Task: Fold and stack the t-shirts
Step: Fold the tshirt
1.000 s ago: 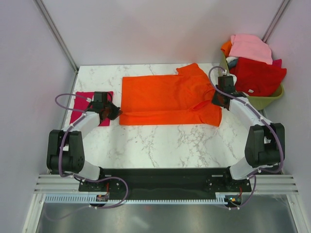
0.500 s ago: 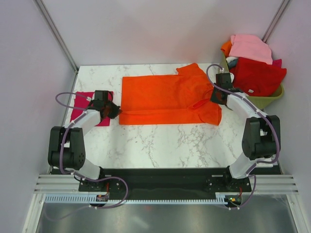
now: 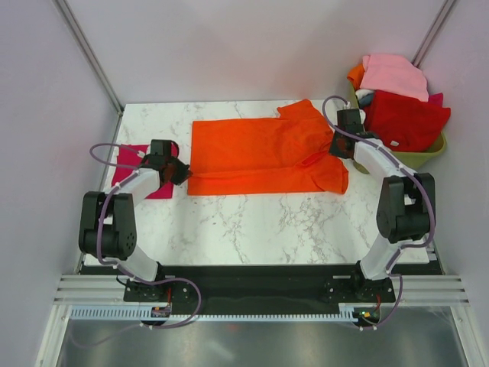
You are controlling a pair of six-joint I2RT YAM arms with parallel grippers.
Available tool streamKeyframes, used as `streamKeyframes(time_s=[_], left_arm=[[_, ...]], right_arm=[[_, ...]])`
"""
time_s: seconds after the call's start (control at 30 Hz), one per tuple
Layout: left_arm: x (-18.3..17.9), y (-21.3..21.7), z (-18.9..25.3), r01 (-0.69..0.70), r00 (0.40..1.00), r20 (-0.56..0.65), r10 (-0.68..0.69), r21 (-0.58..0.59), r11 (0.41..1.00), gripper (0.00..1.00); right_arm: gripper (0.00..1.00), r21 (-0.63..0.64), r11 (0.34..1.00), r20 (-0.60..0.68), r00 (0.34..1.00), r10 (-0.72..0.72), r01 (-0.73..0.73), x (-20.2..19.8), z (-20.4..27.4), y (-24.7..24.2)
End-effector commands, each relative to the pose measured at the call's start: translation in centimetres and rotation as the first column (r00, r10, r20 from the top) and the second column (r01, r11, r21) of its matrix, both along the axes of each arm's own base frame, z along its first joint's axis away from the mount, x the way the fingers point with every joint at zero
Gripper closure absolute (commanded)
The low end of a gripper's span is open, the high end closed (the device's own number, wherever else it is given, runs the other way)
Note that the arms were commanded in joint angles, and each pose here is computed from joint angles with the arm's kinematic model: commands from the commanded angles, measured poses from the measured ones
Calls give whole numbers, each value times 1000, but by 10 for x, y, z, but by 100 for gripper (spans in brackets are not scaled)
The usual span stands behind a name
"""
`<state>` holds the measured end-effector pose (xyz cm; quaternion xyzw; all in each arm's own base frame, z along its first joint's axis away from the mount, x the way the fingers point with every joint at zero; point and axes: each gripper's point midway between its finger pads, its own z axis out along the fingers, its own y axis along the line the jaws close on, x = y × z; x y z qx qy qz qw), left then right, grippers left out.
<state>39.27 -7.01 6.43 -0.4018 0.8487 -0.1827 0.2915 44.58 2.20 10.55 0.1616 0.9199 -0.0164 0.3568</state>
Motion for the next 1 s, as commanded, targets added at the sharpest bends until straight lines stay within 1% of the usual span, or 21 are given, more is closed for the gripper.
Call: streamKeyframes(time_s=[0.0, 0.2, 0.5, 0.83, 0.93, 0.97], left_arm=[[17, 6, 12, -51, 998, 40, 50, 12, 999, 98], [22, 7, 13, -57, 997, 45, 56, 12, 998, 98], [23, 7, 27, -60, 995, 77, 60, 9, 998, 98], [37, 4, 15, -48, 998, 50, 48, 7, 999, 98], [42, 5, 14, -55, 997, 50, 54, 11, 998, 98], [46, 5, 15, -56, 997, 56, 55, 12, 998, 98]], right_arm=[[100, -29, 1000, 40, 999, 3, -2, 15, 16, 0], [100, -39, 999, 30, 1000, -2, 3, 22, 13, 0], [100, -56, 998, 47, 999, -17, 19, 24, 23, -4], [100, -47, 999, 45, 999, -25, 27, 37, 18, -2], [98, -47, 998, 44, 999, -30, 32, 44, 15, -2], [95, -49, 998, 35, 999, -31, 33, 46, 10, -2]])
